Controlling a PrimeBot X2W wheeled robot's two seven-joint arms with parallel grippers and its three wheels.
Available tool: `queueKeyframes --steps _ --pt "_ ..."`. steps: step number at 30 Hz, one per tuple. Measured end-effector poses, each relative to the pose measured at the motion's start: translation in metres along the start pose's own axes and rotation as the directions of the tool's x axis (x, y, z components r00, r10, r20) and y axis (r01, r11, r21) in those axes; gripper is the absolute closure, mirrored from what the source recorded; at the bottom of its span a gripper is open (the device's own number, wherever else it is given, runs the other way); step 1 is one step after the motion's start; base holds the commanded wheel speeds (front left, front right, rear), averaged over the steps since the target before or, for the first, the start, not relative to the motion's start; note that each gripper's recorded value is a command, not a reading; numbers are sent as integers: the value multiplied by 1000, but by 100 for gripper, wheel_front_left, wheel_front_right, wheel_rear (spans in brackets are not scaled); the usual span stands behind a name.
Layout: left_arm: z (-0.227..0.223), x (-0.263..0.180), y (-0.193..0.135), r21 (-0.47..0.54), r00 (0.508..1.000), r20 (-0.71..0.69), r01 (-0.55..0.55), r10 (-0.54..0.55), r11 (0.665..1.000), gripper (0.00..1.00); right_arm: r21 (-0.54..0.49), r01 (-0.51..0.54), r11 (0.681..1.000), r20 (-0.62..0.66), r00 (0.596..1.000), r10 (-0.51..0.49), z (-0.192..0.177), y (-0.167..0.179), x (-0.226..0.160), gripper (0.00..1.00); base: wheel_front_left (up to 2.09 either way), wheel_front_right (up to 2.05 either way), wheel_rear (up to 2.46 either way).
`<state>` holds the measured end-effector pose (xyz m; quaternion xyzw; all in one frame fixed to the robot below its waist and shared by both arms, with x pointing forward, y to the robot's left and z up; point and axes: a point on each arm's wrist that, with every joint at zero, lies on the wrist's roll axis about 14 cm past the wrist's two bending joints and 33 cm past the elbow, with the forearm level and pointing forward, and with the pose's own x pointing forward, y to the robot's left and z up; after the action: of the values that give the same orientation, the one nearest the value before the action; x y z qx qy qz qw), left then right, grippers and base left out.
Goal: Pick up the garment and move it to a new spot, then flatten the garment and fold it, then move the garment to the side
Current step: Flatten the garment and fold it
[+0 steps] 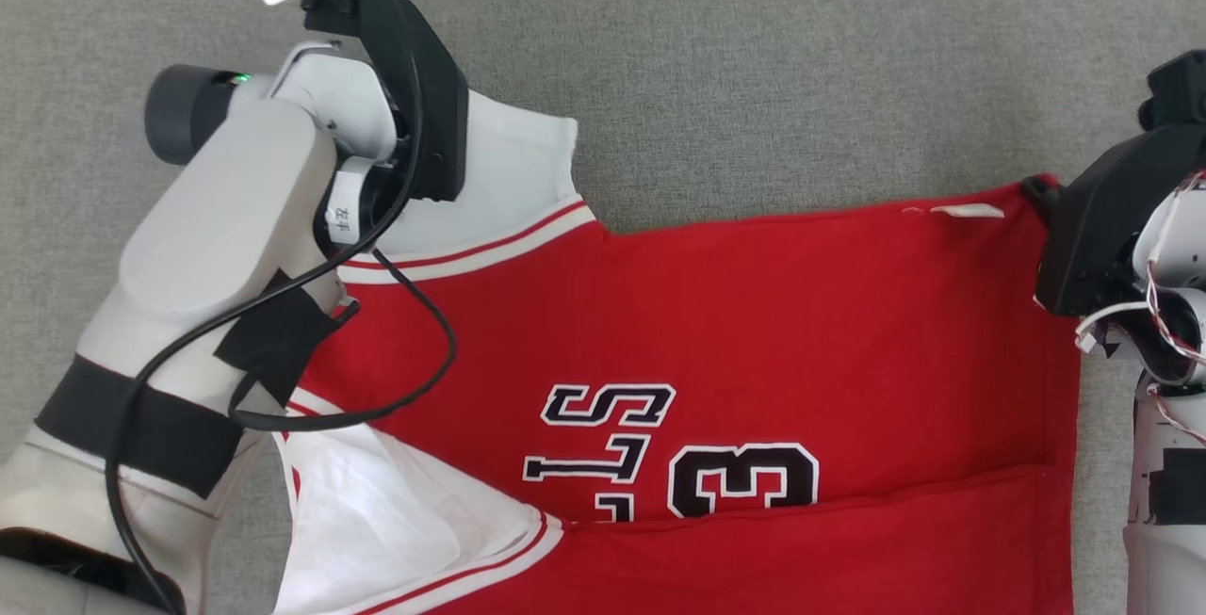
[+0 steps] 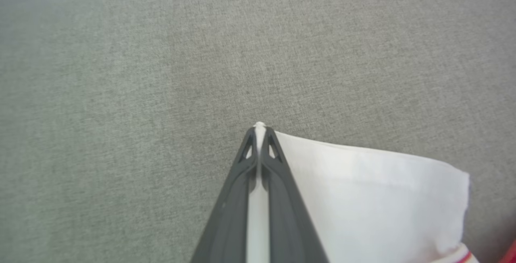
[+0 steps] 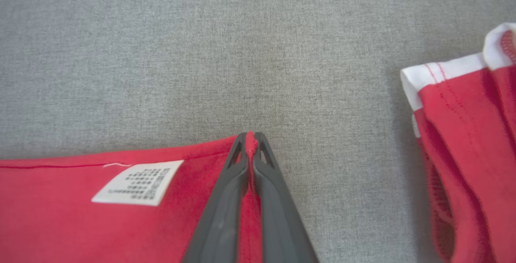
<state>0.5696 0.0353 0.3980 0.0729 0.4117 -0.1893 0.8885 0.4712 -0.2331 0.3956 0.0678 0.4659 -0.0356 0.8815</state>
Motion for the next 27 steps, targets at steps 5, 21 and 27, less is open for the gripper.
queueKeyframes --steps 5,21,27 --pt "15 -10 10 6 996 83 -37 36 999 100 -2 -2 1000 36 999 2 6 2 -1 100 0 0 0" --pt "26 -71 -14 -193 930 355 174 -96 966 100 -26 -111 994 12 994 111 -21 21 -31 100 0 0 0" --pt "0 -105 -22 -220 910 399 217 -115 951 100 -46 -117 992 35 992 118 -27 18 -54 100 0 0 0"
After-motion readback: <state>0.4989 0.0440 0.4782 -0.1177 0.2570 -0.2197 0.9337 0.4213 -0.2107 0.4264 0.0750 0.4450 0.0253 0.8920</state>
